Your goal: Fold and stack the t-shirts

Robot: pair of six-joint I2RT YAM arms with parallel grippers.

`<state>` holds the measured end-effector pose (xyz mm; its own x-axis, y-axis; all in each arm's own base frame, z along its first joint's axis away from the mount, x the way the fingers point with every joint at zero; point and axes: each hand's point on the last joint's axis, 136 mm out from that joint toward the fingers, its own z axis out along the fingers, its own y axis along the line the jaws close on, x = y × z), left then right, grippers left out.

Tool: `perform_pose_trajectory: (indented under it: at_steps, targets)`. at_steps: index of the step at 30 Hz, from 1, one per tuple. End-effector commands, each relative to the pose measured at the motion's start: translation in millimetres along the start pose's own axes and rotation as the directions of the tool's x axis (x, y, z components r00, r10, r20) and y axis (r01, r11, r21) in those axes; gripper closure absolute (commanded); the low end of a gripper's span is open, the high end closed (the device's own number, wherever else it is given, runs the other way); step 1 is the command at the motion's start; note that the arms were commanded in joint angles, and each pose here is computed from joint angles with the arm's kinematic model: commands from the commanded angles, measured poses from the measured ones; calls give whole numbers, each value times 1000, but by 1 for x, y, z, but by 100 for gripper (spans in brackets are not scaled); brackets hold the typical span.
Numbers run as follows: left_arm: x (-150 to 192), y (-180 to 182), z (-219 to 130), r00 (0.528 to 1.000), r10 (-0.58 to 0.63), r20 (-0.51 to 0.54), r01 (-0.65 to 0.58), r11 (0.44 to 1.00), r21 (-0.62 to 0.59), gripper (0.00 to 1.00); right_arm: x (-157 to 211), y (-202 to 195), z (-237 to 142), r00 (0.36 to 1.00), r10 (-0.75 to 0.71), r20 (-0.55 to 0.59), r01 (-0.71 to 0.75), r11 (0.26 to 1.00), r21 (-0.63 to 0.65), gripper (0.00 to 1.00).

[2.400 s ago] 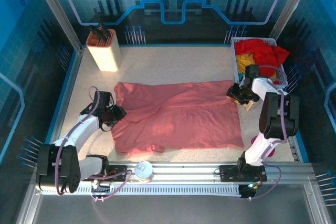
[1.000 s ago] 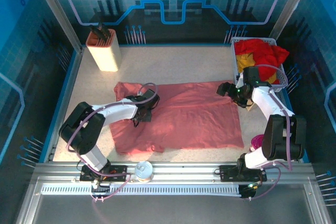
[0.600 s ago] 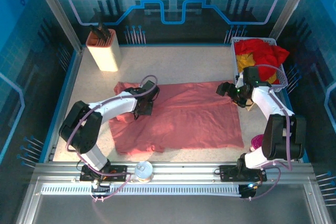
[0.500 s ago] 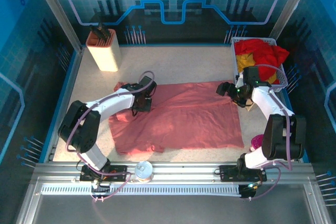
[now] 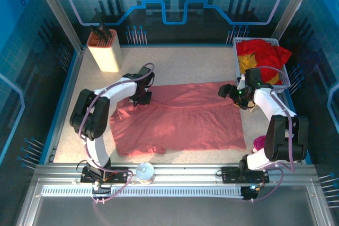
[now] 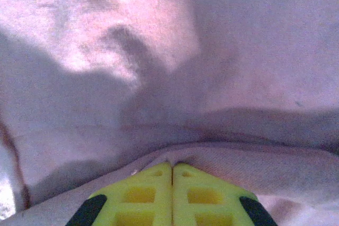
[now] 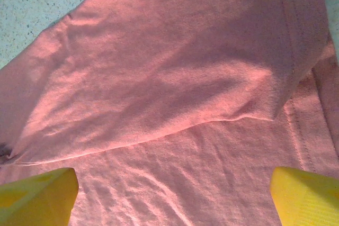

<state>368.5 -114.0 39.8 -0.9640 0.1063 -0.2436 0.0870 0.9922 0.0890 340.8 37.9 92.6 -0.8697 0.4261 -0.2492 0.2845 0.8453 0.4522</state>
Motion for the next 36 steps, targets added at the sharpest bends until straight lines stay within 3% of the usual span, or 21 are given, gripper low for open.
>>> perform_pose_trajectory:
  at_steps: [1,3,9,15,20,23,26,36]
  targets:
    - [-10,11,2,1000,15,-11,-16,999,-41,87,11,3,6,999,-20,-34,19,1000,-17,6]
    - [-16,12,-1,1000,18,9,-18,999,-47,81,13,2,6,999,-18,-38,17,1000,-20,6]
    - [-30,17,-15,998,14,53,-10,998,-68,78,15,4,9,999,-17,-45,16,999,-35,7]
    - [-20,4,-46,996,-56,68,54,998,31,85,14,8,7,999,-27,-43,25,999,-42,7]
    - [6,-20,-63,995,-28,93,23,998,58,85,12,10,6,999,-29,-37,27,999,-46,7]
    - [21,-33,-57,994,-15,104,7,997,75,85,13,11,8,999,-29,-44,27,998,-52,7]
    - [32,-33,-40,996,-21,83,15,998,69,79,13,12,11,998,-28,-49,25,998,-58,7]
    - [25,-31,-11,996,-7,88,5,1000,14,72,15,12,15,997,-35,-62,31,998,-61,7]
